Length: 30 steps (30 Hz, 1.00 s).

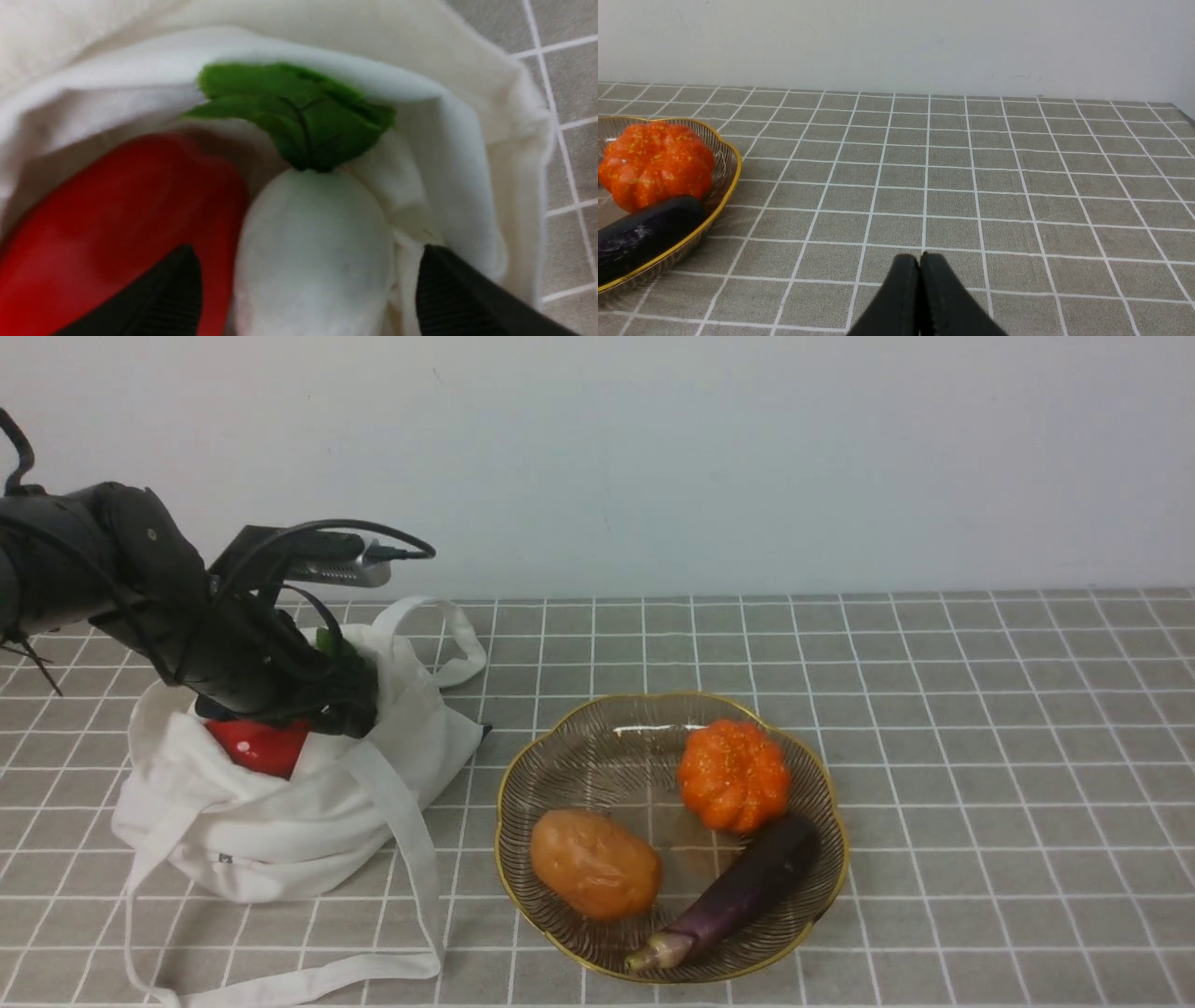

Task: Take vegetables from bag on grey coffee tablecloth place on plate.
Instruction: 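Reach the gripper into the cloth bag toward the vegetables inside, then take the vegetable out of the bag and place it on the dish with the left gripper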

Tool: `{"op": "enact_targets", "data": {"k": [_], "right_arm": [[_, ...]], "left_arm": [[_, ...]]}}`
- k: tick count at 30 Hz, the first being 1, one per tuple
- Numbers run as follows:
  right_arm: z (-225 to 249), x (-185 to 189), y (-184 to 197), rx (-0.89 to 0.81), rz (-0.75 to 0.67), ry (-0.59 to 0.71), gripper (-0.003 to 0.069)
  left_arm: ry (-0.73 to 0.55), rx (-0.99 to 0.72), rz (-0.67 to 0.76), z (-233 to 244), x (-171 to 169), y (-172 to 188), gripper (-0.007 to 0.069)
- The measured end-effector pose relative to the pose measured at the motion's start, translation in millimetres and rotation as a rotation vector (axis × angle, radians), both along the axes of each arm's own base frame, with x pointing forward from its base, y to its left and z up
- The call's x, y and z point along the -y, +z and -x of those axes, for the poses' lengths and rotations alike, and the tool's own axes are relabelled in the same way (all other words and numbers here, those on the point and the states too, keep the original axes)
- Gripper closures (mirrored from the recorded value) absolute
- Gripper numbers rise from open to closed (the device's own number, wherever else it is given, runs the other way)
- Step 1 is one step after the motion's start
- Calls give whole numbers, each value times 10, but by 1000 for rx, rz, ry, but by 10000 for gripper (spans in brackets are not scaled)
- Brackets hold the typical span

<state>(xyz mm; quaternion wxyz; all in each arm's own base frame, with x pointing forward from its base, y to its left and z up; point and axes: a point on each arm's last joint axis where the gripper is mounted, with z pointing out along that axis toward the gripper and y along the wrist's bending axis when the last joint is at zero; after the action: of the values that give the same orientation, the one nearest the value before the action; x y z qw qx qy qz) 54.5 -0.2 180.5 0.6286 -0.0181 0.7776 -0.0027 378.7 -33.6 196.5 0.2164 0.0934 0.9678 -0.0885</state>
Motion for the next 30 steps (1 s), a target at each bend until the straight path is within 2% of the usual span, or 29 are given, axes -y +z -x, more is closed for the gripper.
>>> {"op": "enact_targets", "data": {"k": [10,12,13,15,19,26,30], "right_arm": [[0,0,0,0,0,0,678],[0,0,0,0,0,0,678],[0,0,0,0,0,0,678],[0,0,0,0,0,0,678],[0,0,0,0,0,0,678],[0,0,0,0,0,0,678],[0,0,0,0,0,0,678]], "left_arm": [[5,-55,3,-51,11,-241,44],[5,-66,2,-56,11,-282,102],[4,-66,1,-56,10,-283,165],[0,-62,-5,-54,7,-270,188],[-12,-46,-6,-4,7,-110,186],[-12,163,26,276,14,761,186],[-22,255,33,452,13,1103,186]]}}
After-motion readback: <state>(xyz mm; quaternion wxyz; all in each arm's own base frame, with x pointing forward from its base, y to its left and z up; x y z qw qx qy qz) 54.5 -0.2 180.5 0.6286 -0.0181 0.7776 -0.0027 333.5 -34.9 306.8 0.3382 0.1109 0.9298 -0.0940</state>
